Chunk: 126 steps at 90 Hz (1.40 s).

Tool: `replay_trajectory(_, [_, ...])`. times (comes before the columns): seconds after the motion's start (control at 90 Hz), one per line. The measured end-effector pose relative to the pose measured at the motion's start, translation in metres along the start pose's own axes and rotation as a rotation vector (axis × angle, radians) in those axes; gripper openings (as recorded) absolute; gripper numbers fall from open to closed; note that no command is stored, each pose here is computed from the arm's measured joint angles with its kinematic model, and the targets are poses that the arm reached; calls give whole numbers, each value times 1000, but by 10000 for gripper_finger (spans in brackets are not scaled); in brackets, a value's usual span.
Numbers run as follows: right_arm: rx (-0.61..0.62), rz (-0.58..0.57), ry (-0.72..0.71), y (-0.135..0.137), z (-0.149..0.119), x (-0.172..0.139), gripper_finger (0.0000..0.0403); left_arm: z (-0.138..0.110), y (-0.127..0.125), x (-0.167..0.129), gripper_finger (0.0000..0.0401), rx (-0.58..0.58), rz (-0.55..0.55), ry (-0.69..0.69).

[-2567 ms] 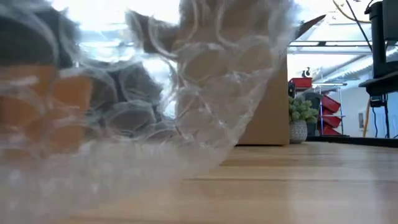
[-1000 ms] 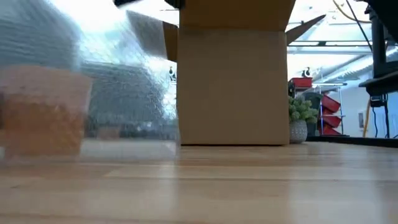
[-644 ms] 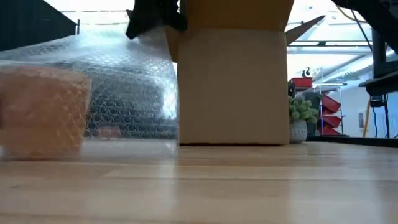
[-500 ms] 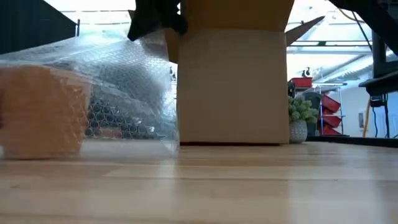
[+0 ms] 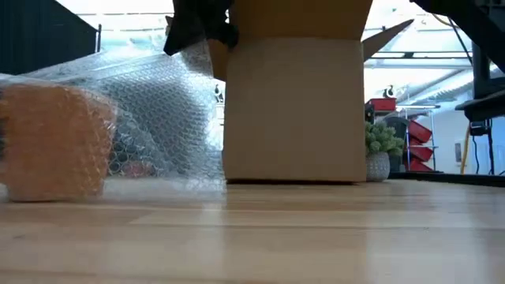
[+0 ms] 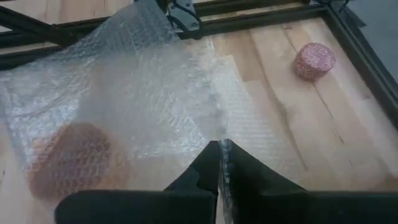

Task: Wrap mug
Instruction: Wrap the orange cup with the bubble wrap

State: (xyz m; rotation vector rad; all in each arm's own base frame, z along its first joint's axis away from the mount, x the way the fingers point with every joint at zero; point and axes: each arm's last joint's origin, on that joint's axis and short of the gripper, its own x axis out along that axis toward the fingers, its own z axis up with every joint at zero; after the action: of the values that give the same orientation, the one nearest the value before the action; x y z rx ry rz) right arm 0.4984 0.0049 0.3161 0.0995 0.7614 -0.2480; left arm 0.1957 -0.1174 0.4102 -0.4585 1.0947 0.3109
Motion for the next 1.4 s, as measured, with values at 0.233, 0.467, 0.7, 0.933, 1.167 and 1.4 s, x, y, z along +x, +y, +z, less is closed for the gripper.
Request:
replay_trajectory(0.233, [0, -1, 0, 0, 0, 0, 0, -14, -4, 48, 205, -17, -40, 106])
replay_trajectory(0.467, [3, -2, 0, 0, 0, 0, 0, -24, 15, 86, 205, -74, 10, 123])
replay_trajectory(0.7, [3, -3, 0, 0, 0, 0, 0, -29, 21, 124, 205, -86, -38, 144])
replay_trajectory(0.933, [21, -3, 0, 0, 0, 0, 0, -40, 35, 152, 205, -131, 23, 163])
replay_trajectory(1.167, [37, -2, 2, 0, 0, 1, 0, -44, 38, 168, 205, -158, -3, 131])
replay_trajectory(1.4, [137, -5, 6, 0, -1, 1, 38, -51, 41, 183, 205, -163, -3, 142])
